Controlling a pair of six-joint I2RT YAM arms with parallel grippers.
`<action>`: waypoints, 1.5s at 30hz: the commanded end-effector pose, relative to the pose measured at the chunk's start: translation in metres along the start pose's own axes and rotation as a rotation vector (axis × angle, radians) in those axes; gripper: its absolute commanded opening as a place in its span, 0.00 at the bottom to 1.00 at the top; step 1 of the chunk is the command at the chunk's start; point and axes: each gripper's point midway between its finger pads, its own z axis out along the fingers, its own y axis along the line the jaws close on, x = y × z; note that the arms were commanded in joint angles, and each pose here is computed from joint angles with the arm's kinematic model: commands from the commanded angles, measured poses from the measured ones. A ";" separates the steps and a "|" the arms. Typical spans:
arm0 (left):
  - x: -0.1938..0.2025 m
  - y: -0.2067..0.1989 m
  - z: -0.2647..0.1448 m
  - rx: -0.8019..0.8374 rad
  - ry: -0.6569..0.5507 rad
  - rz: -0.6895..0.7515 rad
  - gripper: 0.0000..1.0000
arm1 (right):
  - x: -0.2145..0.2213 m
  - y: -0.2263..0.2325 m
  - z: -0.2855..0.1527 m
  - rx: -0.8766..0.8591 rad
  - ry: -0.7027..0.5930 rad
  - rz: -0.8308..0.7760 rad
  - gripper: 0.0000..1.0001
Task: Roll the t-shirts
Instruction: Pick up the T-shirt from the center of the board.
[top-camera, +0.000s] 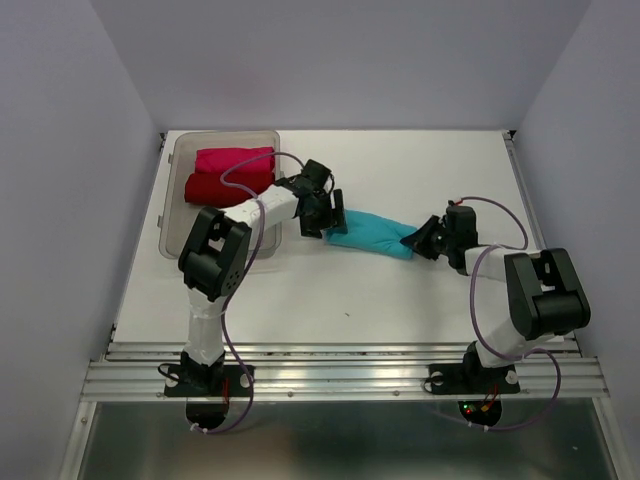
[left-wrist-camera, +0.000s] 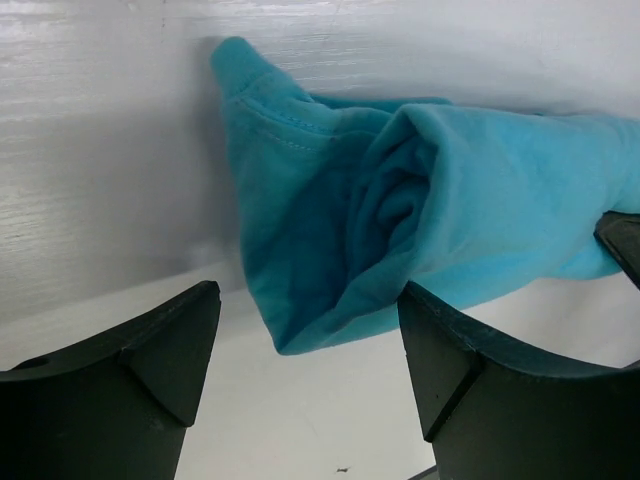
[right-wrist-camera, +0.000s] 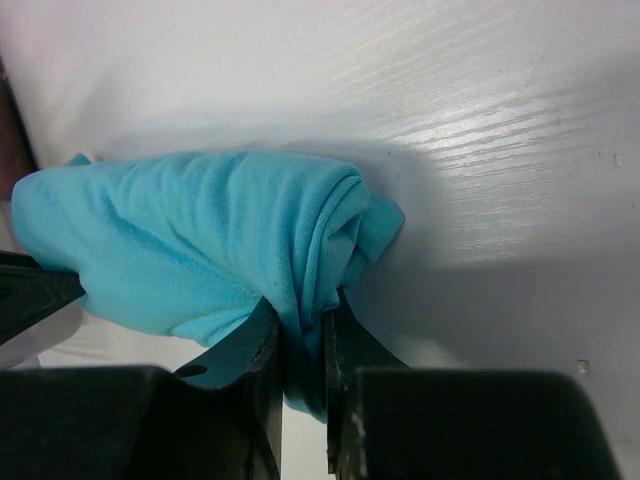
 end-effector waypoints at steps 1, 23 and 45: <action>-0.008 -0.004 -0.007 0.000 -0.067 -0.056 0.82 | 0.016 -0.030 -0.008 0.109 0.066 -0.045 0.01; 0.001 -0.014 0.037 0.101 -0.008 -0.042 0.41 | 0.016 -0.027 -0.009 0.112 0.102 -0.083 0.01; -0.003 -0.014 0.023 0.072 0.016 0.055 0.00 | 0.016 -0.033 -0.018 0.182 0.157 -0.114 0.71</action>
